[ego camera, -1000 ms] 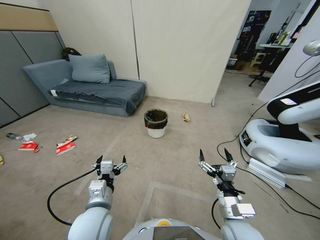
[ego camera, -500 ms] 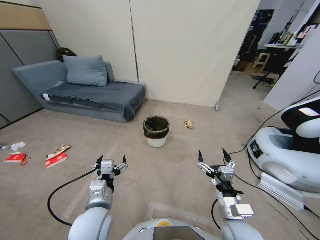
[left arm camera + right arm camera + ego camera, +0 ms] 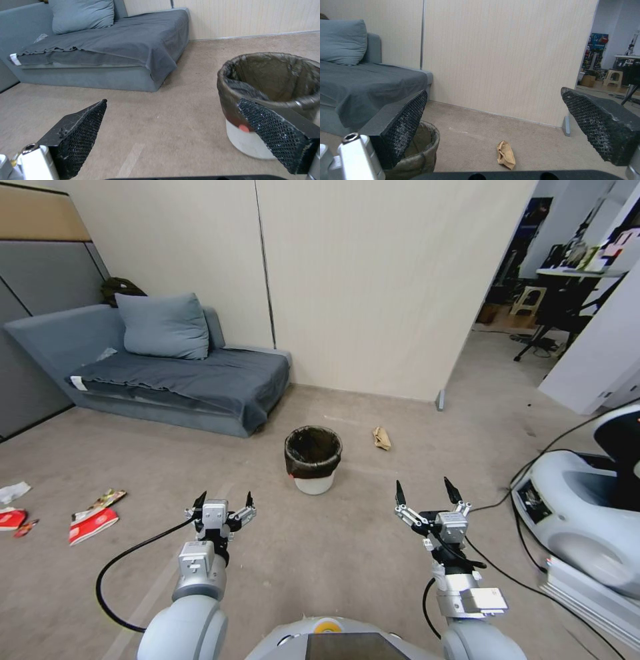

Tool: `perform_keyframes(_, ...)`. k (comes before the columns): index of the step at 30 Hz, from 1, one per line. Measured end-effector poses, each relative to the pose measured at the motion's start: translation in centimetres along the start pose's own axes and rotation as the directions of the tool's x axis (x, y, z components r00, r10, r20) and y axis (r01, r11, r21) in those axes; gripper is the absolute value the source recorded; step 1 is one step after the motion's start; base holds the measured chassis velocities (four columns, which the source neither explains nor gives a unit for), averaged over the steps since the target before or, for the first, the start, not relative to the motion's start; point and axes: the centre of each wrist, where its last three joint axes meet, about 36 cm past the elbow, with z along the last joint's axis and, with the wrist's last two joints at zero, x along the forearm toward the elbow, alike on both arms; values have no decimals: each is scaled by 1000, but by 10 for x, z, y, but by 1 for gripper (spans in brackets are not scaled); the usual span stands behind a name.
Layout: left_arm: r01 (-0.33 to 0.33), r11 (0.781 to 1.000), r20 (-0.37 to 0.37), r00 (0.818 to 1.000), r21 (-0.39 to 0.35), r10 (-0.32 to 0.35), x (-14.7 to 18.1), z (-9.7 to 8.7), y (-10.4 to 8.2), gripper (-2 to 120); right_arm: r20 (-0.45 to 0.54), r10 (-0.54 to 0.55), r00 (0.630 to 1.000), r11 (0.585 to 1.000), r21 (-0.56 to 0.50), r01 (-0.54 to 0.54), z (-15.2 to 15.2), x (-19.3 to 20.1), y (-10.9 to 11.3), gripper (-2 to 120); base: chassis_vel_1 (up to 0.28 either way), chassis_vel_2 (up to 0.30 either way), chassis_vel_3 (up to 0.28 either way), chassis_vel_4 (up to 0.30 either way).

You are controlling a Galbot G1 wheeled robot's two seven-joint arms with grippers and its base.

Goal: Pick up the trash bin, then pick up the garbage from the floor and place it into the trash bin.

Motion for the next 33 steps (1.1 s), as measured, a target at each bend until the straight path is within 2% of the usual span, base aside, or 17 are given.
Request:
perform_keyframes(16,3,1000,1,1000,-2,-3,0,0,0,100,9,-25,1000,1000,1,25,4,0,0,100,-173,167,165,-171)
perform_keyframes(18,0,1000,1,1000,-2,0,0,0,-1,100,40,-56,998,998,-3,56,9,1,0,100,0,0,0,0)
perform_keyframes(30,-6,1000,-1,1000,0,6,0,0,-2,100,50,-67,997,998,-2,67,10,1,0,100,0,0,0,0)
perform_keyframes(33,-28,999,5,1000,18,28,-1,-1,-1,100,52,-70,996,998,-1,70,10,1,0,100,0,0,0,0)
